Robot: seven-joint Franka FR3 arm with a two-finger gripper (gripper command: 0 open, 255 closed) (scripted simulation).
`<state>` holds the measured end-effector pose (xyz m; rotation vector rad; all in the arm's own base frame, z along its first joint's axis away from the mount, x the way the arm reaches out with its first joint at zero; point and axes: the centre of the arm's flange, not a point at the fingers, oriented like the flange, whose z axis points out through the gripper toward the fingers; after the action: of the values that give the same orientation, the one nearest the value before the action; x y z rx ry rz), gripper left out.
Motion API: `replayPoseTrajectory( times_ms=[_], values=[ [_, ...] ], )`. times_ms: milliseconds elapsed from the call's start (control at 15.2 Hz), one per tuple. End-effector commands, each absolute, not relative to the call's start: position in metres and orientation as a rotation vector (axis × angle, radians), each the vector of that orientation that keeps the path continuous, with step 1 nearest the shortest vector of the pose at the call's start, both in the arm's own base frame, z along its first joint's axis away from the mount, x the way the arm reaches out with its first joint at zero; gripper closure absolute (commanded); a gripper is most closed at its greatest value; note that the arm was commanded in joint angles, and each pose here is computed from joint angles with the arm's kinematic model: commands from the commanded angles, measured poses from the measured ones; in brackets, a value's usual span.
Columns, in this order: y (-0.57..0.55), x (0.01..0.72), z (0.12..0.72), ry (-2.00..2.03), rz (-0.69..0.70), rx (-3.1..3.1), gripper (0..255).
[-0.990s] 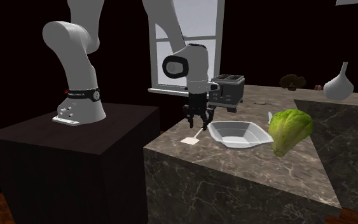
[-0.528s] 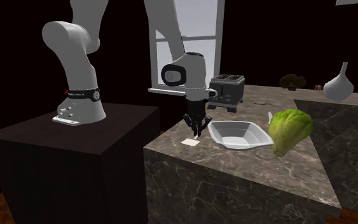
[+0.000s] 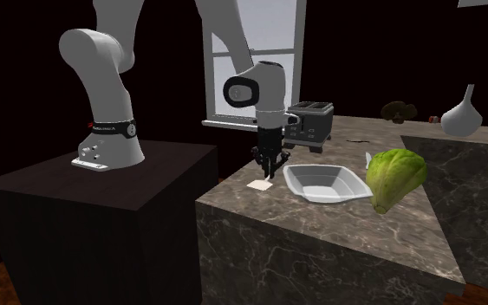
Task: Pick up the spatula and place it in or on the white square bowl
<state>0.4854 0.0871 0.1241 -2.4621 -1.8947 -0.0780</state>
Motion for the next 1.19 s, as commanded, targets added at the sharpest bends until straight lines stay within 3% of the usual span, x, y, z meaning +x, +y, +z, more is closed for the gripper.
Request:
replayPoseTrajectory(
  times_ms=[0, 1122],
  values=[
    [0.087, 0.485, 0.134, -1.894, -0.077, -2.462, 255],
    [0.087, 0.485, 0.221, -1.894, -0.077, -2.462, 255]
  ],
)
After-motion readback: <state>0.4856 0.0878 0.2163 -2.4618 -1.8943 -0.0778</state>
